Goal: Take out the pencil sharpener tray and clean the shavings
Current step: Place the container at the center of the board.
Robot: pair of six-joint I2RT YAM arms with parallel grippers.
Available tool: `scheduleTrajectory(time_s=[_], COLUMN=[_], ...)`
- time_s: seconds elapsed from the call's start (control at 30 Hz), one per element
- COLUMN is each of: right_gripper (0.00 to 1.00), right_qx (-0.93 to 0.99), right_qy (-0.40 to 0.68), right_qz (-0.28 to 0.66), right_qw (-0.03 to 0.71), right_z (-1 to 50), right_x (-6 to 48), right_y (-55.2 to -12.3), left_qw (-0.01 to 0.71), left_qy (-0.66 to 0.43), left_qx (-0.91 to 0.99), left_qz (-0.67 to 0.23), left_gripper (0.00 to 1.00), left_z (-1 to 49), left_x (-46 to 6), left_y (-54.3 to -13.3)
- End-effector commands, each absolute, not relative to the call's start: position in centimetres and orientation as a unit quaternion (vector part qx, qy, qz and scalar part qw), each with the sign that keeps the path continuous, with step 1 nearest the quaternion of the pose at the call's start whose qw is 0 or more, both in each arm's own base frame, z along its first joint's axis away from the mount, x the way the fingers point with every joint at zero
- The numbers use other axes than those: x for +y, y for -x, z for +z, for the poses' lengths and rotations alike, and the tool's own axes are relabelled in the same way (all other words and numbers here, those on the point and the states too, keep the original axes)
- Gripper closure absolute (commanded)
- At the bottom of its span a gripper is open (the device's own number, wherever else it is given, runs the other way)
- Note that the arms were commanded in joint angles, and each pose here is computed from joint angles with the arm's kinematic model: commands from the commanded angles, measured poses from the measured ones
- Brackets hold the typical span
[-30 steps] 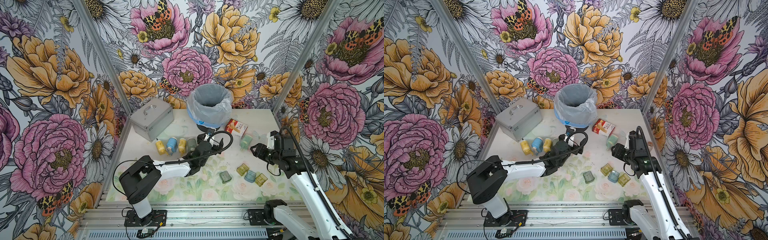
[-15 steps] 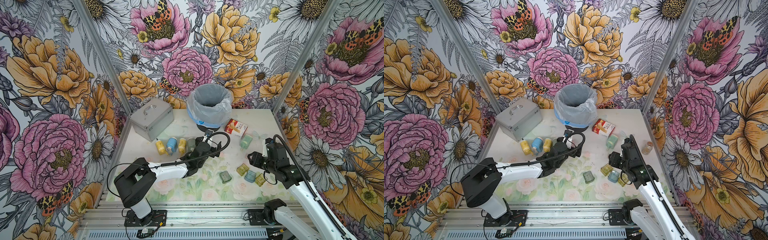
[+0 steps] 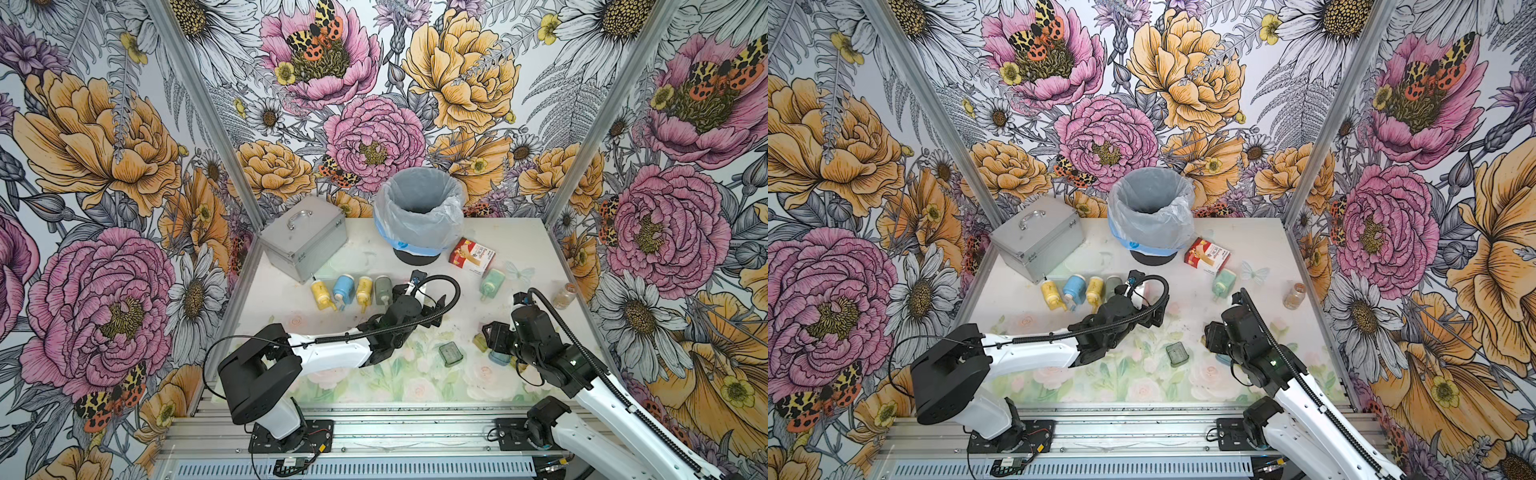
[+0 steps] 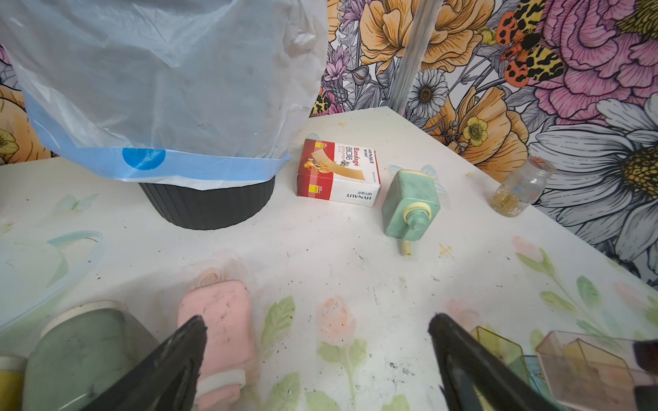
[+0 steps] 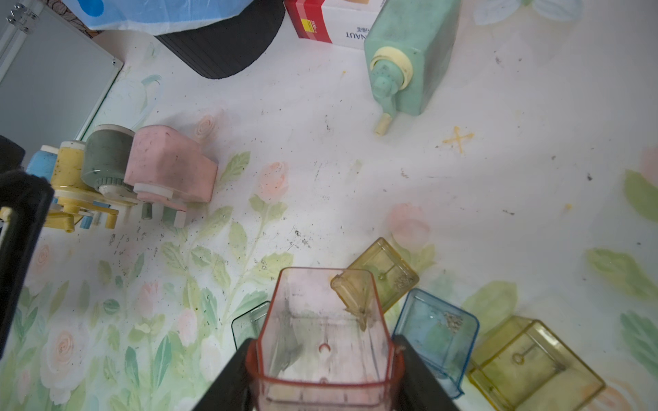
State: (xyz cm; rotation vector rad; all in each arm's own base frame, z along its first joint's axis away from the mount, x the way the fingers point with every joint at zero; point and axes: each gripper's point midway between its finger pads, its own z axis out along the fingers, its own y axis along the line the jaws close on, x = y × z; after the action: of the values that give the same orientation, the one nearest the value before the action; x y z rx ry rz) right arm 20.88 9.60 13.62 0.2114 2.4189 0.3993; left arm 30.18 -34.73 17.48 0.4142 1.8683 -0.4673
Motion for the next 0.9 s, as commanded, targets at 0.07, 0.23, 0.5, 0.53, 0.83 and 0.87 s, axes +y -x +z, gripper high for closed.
scheduleTrajectory(time_s=[0.07,0.23,0.5,0.53,0.83,0.87], right_gripper=[0.53,0.53,0.53,0.53,0.53,0.53], right_qx=[0.917,0.916,0.915,0.915,0.912,0.911], right_qy=[-0.099,-0.095,-0.083,-0.083,-0.084,-0.085], right_qz=[0.144,0.127,0.124,0.123,0.115,0.116], right_qw=[0.360,0.369,0.376,0.375,0.386,0.386], right_z=[13.4,12.8,11.5,11.2,9.3,9.1], right_x=[9.6,10.0,11.2,11.3,11.6,11.6], right_y=[-20.8,-20.5,-19.7,-19.6,-18.9,-18.9], left_qw=[0.553,0.554,0.556,0.556,0.554,0.554], left_qy=[-0.164,-0.166,-0.168,-0.168,-0.167,-0.167], left_qx=[0.789,0.788,0.786,0.786,0.789,0.789], left_qz=[-0.211,-0.213,-0.212,-0.212,-0.206,-0.207], left_gripper=[0.01,0.01,0.01,0.01,0.01,0.01], left_z=[18.1,18.2,18.3,18.3,17.8,17.8], left_x=[-34.4,-34.5,-34.4,-34.4,-34.3,-34.3], left_y=[-28.9,-28.2,-27.5,-27.5,-27.5,-27.5])
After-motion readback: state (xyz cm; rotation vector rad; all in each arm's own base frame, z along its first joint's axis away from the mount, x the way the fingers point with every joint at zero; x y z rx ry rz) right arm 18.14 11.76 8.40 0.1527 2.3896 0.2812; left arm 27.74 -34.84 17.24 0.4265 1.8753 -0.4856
